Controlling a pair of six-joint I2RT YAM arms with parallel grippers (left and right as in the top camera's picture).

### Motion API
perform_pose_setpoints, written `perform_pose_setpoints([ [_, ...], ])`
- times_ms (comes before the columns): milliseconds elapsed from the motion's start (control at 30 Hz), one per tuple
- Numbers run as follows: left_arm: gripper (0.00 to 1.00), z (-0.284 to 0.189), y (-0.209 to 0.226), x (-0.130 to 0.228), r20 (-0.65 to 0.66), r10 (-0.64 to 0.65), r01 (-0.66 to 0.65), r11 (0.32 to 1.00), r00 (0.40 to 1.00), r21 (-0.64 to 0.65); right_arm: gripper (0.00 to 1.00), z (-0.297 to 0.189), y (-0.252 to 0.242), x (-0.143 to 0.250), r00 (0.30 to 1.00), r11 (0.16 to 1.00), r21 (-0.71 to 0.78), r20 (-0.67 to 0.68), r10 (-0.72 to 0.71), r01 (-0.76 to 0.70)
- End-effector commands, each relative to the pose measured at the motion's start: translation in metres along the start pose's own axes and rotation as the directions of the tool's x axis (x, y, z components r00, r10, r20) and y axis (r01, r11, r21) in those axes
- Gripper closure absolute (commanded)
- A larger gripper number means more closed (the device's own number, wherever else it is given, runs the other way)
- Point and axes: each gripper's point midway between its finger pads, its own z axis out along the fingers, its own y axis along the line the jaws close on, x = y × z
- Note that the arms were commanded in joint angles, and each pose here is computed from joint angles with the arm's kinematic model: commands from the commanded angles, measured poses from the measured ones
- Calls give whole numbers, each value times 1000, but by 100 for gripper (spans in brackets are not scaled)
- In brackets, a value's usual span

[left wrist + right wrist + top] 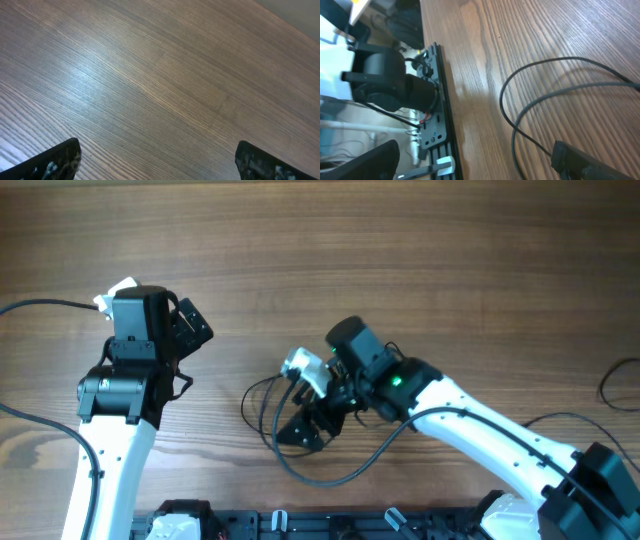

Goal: Untangle cables

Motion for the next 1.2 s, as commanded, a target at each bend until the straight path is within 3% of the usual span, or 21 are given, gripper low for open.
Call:
perform_pose_setpoints([
  [0,0,-4,-1,-4,12,4,-4,1000,1000,14,0,20,-10,8,999,998,57,-31,15,-13],
  [200,0,-4,-1,-4,12,4,-4,1000,1000,13,0,61,-35,22,989,991,31,-66,131,-129],
  [367,0,-4,-1,-4,12,4,-4,1000,1000,14,0,82,-25,30,987,978,-149,-94,132,-145],
  [900,0,-4,-1,-4,12,4,-4,1000,1000,14,2,96,-23,24,996,984,-160,-59,71,-79],
  [1167,0,-4,-1,-4,12,4,-4,1000,1000,13,22,103,-15,27,993,980,-173,-76,88,-100],
])
